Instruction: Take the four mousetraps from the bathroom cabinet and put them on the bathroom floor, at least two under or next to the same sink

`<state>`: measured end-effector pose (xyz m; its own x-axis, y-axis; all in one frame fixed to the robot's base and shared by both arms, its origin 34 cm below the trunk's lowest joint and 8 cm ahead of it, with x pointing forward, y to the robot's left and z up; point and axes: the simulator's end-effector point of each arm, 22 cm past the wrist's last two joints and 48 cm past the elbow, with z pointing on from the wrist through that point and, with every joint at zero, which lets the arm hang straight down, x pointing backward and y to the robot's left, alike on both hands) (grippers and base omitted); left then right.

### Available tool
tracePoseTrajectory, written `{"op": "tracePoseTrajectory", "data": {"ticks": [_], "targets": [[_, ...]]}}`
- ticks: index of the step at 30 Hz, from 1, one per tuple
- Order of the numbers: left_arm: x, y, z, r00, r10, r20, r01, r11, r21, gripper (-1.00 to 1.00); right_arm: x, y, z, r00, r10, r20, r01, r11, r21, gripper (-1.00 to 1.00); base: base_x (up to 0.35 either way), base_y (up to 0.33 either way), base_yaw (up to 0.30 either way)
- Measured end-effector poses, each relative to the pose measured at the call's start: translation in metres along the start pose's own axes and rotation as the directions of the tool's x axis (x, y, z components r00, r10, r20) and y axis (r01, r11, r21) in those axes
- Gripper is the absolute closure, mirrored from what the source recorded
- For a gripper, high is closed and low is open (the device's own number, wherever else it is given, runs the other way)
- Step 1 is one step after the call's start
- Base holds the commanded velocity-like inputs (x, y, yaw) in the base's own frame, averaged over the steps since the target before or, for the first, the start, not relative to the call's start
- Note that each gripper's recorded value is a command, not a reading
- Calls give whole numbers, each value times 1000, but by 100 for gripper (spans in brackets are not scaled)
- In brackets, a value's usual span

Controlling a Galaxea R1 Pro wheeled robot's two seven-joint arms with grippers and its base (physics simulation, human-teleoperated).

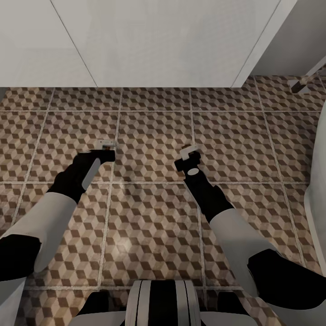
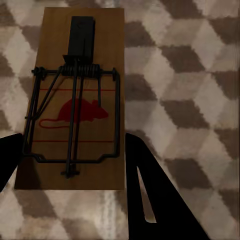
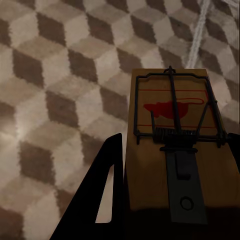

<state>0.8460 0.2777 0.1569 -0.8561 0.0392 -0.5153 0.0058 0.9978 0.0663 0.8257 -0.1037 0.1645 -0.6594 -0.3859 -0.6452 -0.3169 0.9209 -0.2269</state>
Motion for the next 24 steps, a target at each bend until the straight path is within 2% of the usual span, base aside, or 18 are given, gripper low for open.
{"op": "tracePoseTrajectory", "data": {"ticks": [5,7,16,19,24], "targets": [[-15,2,-8,1000,9,28,-9,1000,-1,100,-4,-1,-1,1000,0,9,0,1000,4,100,0,0,0],[-21,11,-11,999,16,39,-16,1000,-12,100,-5,-2,-1,1000,0,9,0,1000,6,100,0,0,0],[-29,25,-15,998,25,56,-23,999,-31,100,-10,-5,-3,1000,2,10,-2,1000,13,100,0,0,0],[-28,26,-15,998,24,54,-23,999,-31,100,-15,-7,-4,1000,4,16,-4,1000,17,100,0,0,0],[-11,24,-2,999,26,29,-25,999,-29,100,0,-1,4,1000,8,-3,-7,1000,10,100,0,0,0]]}}
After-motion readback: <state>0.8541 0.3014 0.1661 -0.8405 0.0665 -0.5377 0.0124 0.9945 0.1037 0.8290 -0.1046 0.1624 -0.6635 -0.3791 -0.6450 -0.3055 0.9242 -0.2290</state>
